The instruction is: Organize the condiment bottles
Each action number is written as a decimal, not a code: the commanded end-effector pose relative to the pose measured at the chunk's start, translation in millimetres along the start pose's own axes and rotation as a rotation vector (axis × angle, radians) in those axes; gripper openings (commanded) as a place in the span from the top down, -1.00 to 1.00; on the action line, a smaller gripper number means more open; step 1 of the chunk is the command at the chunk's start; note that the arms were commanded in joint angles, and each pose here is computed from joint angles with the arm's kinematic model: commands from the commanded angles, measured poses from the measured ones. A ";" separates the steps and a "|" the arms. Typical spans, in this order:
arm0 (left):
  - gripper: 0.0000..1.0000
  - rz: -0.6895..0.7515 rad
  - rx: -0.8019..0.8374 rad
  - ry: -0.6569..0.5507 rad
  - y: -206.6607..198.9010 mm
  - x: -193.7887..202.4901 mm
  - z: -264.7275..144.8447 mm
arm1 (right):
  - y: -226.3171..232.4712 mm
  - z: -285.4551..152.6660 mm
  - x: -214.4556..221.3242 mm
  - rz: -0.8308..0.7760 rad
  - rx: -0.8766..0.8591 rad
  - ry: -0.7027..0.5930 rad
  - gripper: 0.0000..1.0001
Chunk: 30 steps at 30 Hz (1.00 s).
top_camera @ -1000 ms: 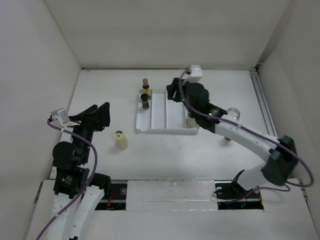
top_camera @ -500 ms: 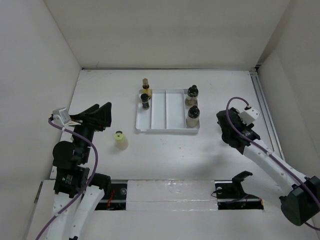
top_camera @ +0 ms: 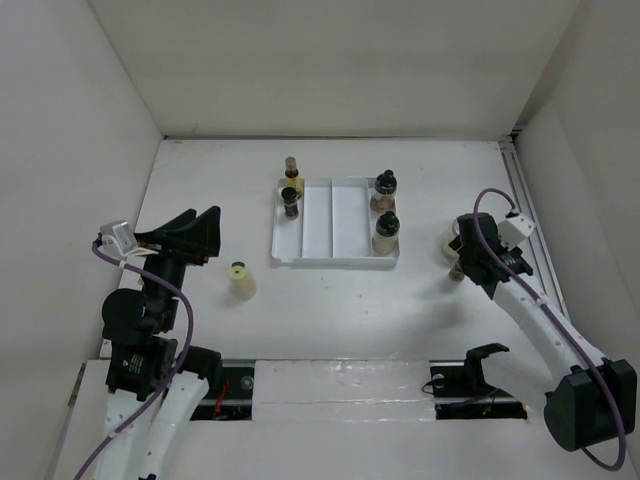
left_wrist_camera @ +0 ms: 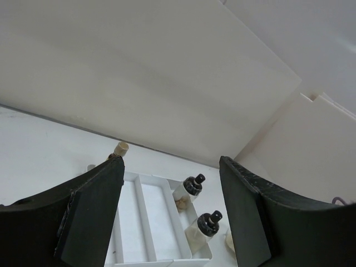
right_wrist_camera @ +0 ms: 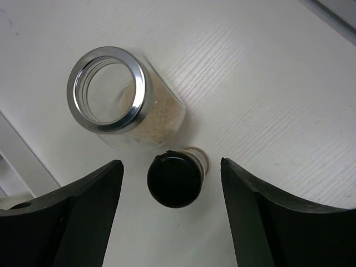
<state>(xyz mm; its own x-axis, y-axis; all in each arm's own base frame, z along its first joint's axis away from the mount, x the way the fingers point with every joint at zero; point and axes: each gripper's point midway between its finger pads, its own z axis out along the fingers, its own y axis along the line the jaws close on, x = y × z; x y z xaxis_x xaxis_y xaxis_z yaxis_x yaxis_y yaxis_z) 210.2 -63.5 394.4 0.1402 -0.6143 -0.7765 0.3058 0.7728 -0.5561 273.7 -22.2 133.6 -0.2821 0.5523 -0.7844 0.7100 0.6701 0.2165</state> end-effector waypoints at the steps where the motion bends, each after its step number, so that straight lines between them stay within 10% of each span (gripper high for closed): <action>1: -0.31 -0.010 0.054 -0.041 -12.1 -10.4 -1.4 | 27.4 2.0 5.0 -0.060 -0.123 0.045 -0.52; 10: -0.31 -0.019 0.054 -0.040 -12.5 -10.5 -1.4 | 30.5 17.5 22.3 -0.083 -0.101 0.129 -0.42; 19: -0.31 -0.019 0.054 -0.040 -12.5 -10.5 -1.4 | 34.0 18.5 27.9 -0.070 -0.133 0.135 0.21; 30: -0.31 -0.011 0.046 -0.046 -10.8 -11.4 -1.1 | 109.0 -111.6 -36.7 -0.098 -0.566 0.032 0.17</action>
<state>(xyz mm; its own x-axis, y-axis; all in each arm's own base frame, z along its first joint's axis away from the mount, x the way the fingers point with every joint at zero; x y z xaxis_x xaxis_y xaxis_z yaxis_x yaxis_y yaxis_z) 209.1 -63.4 396.1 0.1433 -0.6212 -0.7704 0.3103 0.7674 -0.5610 286.4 53.7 192.5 -0.3941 0.4900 -0.7776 0.3996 0.8533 0.3351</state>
